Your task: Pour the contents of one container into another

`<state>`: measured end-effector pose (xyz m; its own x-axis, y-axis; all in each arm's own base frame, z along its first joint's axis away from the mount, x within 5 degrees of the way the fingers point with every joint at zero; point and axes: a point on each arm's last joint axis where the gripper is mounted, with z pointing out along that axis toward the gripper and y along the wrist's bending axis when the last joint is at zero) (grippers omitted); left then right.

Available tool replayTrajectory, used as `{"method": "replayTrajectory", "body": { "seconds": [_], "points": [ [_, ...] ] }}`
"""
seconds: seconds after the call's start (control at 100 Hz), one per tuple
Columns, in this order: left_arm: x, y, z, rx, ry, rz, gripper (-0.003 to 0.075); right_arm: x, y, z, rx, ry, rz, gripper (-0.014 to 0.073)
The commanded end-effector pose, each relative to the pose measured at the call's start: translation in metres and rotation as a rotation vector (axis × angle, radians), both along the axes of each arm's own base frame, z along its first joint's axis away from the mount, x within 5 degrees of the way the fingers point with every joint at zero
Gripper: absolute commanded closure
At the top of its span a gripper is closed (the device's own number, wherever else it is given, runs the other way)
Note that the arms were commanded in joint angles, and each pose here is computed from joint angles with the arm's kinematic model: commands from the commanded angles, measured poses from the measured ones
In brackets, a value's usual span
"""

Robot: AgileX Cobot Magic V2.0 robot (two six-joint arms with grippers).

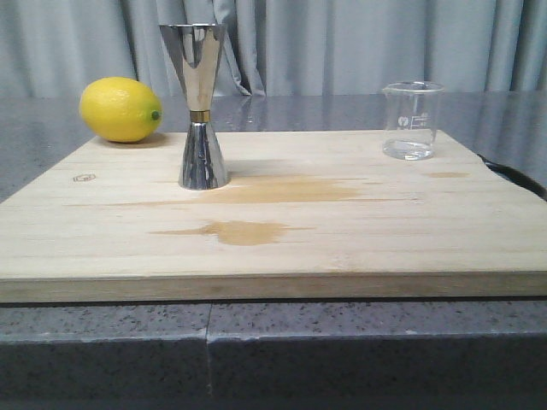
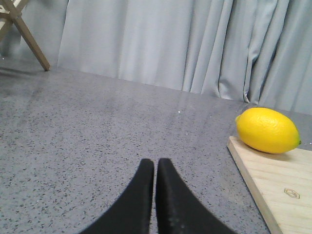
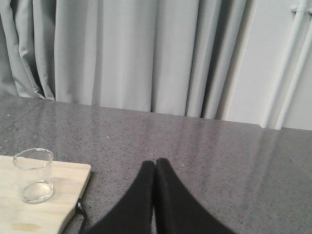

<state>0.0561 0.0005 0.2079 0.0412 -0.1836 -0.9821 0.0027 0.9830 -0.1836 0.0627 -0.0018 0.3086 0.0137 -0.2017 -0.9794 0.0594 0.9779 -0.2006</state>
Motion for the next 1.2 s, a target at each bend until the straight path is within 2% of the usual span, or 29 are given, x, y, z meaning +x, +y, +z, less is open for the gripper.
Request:
{"method": "replayTrajectory", "body": {
  "seconds": [0.0, 0.44, 0.58, 0.68, 0.74, 0.82, 0.89, 1.19],
  "points": [
    [-0.002, -0.001, 0.006, -0.008, -0.090, -0.018, 0.0739, -0.002, -0.002, 0.015, -0.002, -0.098, -0.018, 0.0666],
    [-0.002, -0.001, 0.006, -0.008, -0.090, -0.018, 0.0739, -0.002, -0.002, 0.015, -0.002, -0.099, -0.018, 0.0666],
    [-0.002, -0.001, 0.006, -0.008, -0.090, -0.018, 0.0739, 0.002, -0.002, 0.002, 0.002, -0.066, -0.018, 0.0666],
    [-0.002, -0.001, 0.006, -0.008, -0.090, -0.018, 0.0739, 0.005, -0.003, -0.014, -0.049, -0.024, -0.031, 0.0666],
    [-0.002, -0.001, 0.006, -0.008, -0.090, -0.018, 0.0739, 0.007, -0.004, -0.023, 0.006, -0.003, -0.030, 0.0666],
    [-0.002, -0.001, 0.006, -0.008, -0.090, -0.018, 0.0739, 0.009, -0.004, -0.036, 0.172, 0.014, -0.034, 0.0666],
    [-0.002, -0.001, 0.006, -0.008, -0.090, -0.018, 0.0739, 0.010, -0.005, -0.047, 0.254, 0.019, -0.044, 0.0666],
    [-0.002, -0.001, 0.006, -0.008, -0.090, -0.018, 0.0739, -0.003, -0.005, -0.083, 0.282, -0.102, -0.037, 0.0666]
  ]
}}
